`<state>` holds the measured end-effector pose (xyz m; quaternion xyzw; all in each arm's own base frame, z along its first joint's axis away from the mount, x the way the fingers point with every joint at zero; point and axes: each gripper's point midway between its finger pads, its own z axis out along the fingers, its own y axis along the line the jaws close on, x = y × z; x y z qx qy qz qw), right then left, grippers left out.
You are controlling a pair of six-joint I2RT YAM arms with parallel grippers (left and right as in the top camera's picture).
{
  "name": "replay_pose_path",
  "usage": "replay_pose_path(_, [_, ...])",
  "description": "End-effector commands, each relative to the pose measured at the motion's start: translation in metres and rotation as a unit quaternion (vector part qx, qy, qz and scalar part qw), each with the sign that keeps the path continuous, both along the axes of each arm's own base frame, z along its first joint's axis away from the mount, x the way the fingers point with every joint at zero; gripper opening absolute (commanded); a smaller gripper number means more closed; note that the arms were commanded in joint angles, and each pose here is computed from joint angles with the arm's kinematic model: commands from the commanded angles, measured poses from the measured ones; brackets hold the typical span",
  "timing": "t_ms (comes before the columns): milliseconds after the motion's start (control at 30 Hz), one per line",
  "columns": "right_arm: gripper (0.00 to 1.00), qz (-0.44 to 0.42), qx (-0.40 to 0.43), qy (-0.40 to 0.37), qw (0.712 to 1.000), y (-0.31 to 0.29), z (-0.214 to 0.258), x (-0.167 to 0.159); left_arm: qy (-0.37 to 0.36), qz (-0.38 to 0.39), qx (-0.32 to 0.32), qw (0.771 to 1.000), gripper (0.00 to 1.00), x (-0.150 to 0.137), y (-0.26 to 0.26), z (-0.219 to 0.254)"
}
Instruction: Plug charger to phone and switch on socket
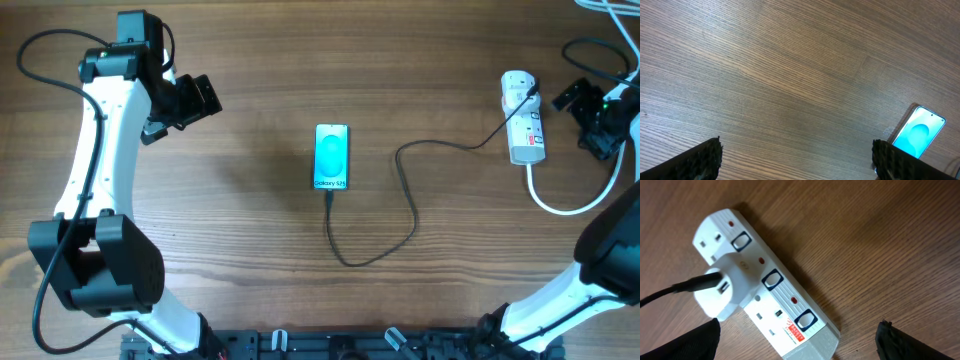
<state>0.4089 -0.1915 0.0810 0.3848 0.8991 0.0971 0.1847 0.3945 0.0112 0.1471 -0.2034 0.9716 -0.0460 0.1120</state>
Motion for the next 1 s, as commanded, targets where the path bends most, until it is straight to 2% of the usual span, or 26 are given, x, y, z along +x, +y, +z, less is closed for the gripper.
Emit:
replay_pose_path(0, [1.0, -0.026, 0.021, 0.013, 0.999, 0.002, -0.019, 0.006, -0.002, 0.007, 0.005, 1.0, 1.0, 0.0, 0.003, 0.002])
replay_pose_path(100, [1.0, -0.023, 0.019, 0.015, 0.999, 0.002, -0.026, 0.009, -0.002, 0.007, 0.005, 1.0, 1.0, 0.0, 0.003, 0.002])
replay_pose_path(233, [1.0, -0.065, -0.039, 0.053, 0.996, -0.022, -0.034, -0.004, -0.003, 0.007, 0.005, 1.0, 1.0, 0.0, 0.003, 0.002])
replay_pose_path(400, [1.0, -0.047, -0.049, 0.044, 0.997, -0.022, -0.043, -0.003, -0.002, 0.007, 0.005, 1.0, 1.0, 0.0, 0.003, 0.002])
replay_pose_path(500, [1.0, -0.015, -0.029, 0.018, 0.999, -0.013, -0.041, 0.007, -0.002, 0.007, 0.005, 1.0, 1.0, 0.0, 0.003, 0.002])
replay_pose_path(733, [1.0, -0.028, -0.011, 0.049, 0.998, -0.011, -0.074, 0.003, -0.002, 0.007, 0.005, 1.0, 1.0, 0.0, 0.003, 0.002])
replay_pose_path(967, [1.0, -0.033, -0.007, 0.049, 0.998, -0.006, -0.086, 0.01, -0.002, 0.007, 0.005, 1.0, 1.0, 0.0, 0.003, 0.002])
